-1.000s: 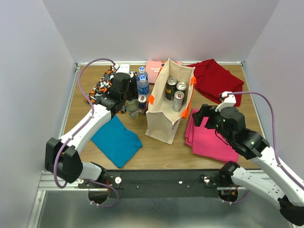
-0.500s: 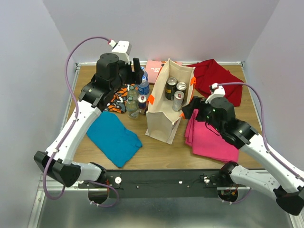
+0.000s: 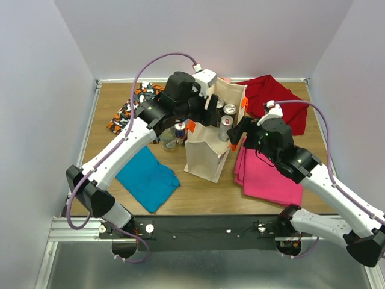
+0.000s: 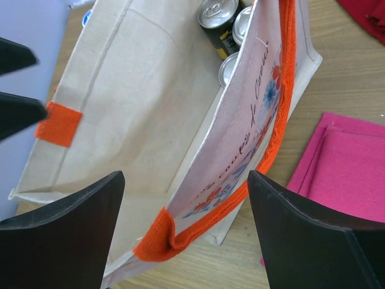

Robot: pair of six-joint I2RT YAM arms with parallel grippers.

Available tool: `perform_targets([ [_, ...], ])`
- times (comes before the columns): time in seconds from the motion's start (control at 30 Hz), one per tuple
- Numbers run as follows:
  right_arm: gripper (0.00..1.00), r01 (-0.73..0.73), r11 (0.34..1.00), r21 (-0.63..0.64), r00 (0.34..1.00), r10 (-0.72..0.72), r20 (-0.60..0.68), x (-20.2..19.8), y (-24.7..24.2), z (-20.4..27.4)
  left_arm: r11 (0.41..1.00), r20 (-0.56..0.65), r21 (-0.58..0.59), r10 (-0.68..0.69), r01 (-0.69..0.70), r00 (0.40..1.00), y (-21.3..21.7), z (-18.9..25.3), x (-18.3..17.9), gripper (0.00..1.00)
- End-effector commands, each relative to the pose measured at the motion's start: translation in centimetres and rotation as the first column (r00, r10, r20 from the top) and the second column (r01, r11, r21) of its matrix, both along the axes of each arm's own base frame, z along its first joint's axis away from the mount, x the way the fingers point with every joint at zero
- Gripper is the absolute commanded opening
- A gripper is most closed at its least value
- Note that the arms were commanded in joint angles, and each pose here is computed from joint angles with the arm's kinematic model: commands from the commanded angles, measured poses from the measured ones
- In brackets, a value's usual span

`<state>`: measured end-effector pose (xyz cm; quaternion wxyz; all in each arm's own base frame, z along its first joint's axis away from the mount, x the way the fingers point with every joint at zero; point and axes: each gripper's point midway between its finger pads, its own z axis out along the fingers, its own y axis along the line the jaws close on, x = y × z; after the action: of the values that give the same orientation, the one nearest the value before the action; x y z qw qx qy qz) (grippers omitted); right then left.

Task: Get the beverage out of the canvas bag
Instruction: Take out the drink from the canvas bag.

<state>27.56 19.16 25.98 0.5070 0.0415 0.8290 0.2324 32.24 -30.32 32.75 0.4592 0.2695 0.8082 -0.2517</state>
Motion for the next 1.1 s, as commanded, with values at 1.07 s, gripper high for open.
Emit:
perform_targets([
  [1.07,0.9,0.119,0.989,-0.092,0.982,-0.131,-0.136,-3.7,-4.9,-5.1,0.992,-0.099,0.026,-0.124,0.127,0.987,-6.5,-3.9,-0.2,0.73],
])
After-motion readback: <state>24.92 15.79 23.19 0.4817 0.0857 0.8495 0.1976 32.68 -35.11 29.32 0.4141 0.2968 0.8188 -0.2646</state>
